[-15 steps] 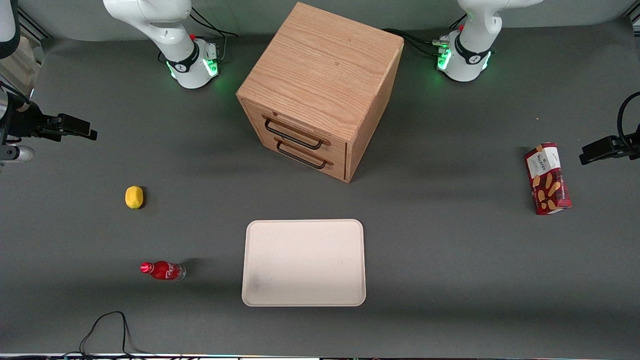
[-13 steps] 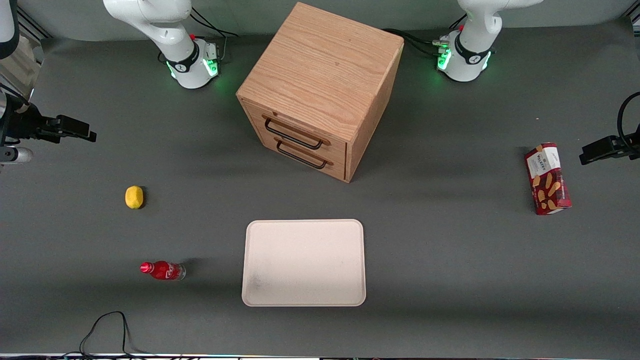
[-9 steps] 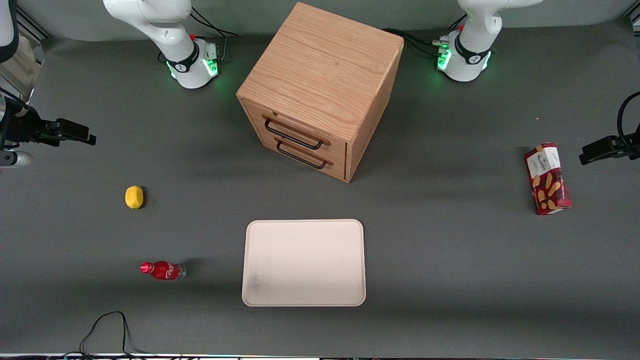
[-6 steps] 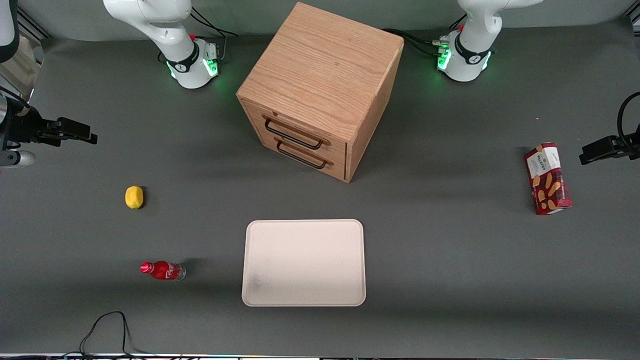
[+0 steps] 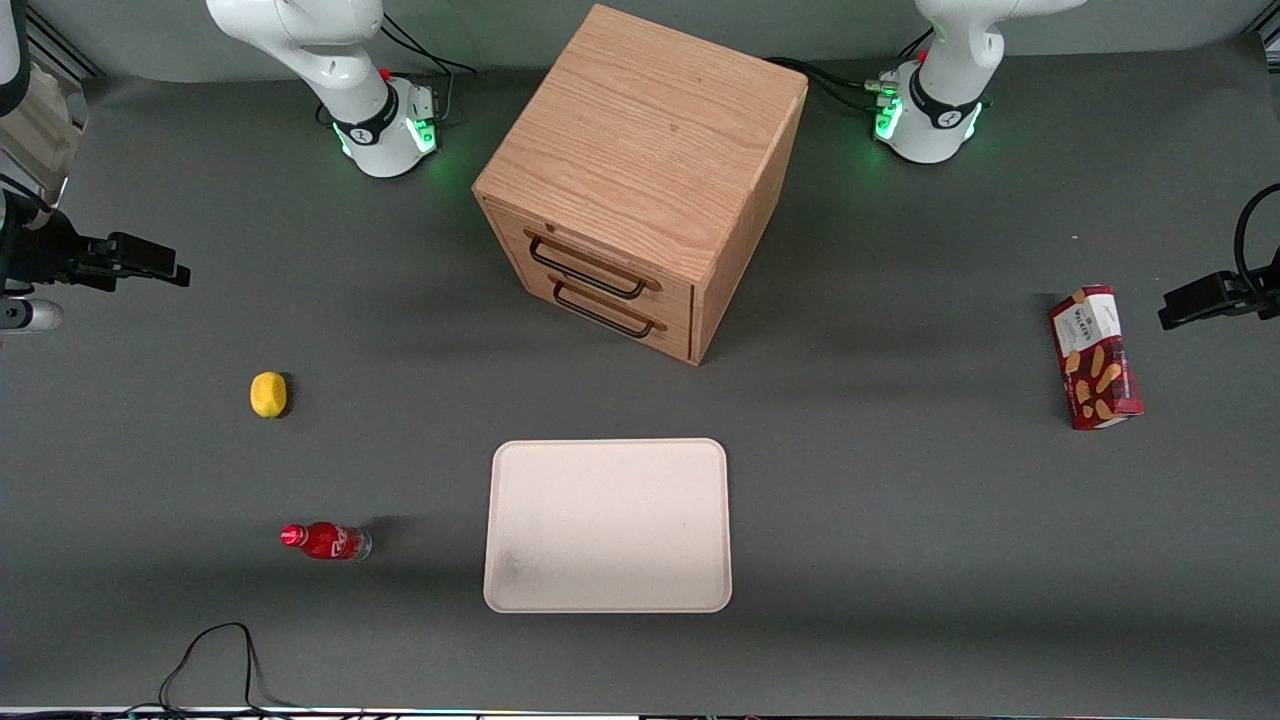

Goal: Place coke bottle on tray

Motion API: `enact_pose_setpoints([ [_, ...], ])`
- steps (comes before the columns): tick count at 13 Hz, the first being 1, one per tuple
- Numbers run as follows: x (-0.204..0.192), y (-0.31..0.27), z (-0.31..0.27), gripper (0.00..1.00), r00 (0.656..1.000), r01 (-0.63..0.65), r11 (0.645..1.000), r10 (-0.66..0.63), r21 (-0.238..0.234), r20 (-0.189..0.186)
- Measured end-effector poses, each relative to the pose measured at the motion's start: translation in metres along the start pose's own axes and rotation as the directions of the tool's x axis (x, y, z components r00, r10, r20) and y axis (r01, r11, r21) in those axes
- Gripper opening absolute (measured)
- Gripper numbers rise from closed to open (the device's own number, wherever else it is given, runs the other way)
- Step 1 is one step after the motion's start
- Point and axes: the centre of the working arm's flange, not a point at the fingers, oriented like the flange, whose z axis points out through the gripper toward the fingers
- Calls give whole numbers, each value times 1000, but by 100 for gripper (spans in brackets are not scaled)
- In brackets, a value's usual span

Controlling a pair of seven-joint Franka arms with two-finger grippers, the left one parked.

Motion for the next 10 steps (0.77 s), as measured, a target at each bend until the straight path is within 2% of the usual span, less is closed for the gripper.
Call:
enact_pose_setpoints([
  [5, 25, -3, -6, 100, 999, 2, 1000, -2, -1, 39],
  [10, 50, -63, 13, 100, 997, 49, 998, -47, -30, 68],
])
